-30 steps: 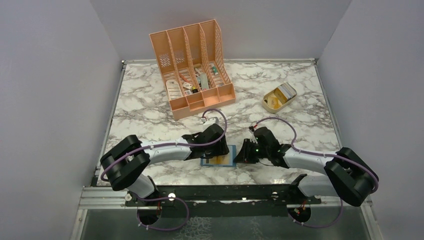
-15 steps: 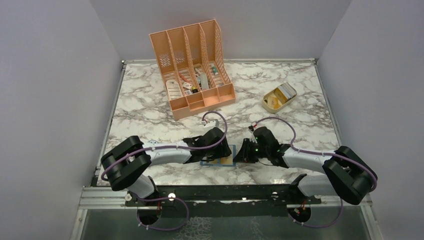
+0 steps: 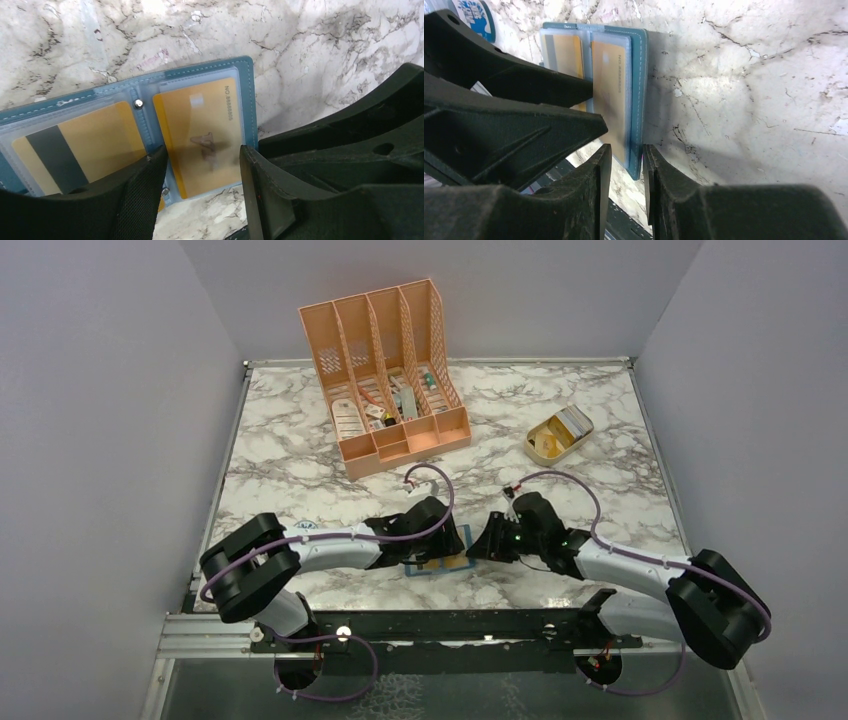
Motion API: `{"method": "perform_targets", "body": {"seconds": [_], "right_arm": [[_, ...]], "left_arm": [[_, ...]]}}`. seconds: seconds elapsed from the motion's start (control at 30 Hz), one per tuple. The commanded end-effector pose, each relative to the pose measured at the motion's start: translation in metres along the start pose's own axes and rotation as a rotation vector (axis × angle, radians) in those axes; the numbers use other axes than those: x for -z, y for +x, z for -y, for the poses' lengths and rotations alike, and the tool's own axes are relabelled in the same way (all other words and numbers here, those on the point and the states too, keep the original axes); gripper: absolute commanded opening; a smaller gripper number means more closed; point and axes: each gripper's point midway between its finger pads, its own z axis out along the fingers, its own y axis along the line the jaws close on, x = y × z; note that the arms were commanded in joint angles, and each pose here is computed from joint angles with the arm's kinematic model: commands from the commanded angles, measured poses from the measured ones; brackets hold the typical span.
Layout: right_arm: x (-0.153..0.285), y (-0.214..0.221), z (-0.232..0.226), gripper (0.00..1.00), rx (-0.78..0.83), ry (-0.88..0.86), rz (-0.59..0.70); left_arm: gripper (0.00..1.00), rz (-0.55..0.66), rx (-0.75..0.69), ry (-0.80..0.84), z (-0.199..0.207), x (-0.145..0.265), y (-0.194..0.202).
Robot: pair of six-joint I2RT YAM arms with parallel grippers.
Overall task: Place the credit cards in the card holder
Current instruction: Insert the credit card into the card holder.
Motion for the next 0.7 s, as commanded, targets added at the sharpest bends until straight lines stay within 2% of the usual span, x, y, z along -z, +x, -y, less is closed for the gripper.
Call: {"method": "perform_targets", "body": {"seconds": [0.0, 0.2, 0.4, 0.67], "right_arm": [[0.004, -0.009, 0.001, 0.31, -0.003, 0.028, 0.054], [0.005, -0.007, 0.0, 0.32, -0.013, 0.021, 0.049], [0.01, -0.011, -0.006, 0.35, -0.004, -0.003, 0.073], [0.007, -0.007, -0.002, 0.39, -0.009, 0.007, 0.054]], "left_arm": [[0.58, 0.001, -0.052, 0.051, 0.024, 0.014, -0.006], [0.61, 0.011, -0.152, 0.023, 0.022, 0.025, -0.017], [0.62, 0.014, -0.212, -0.12, -0.013, 0.042, -0.035], [0.63, -0.011, -0.148, -0.235, -0.073, 0.067, -0.04]]}}
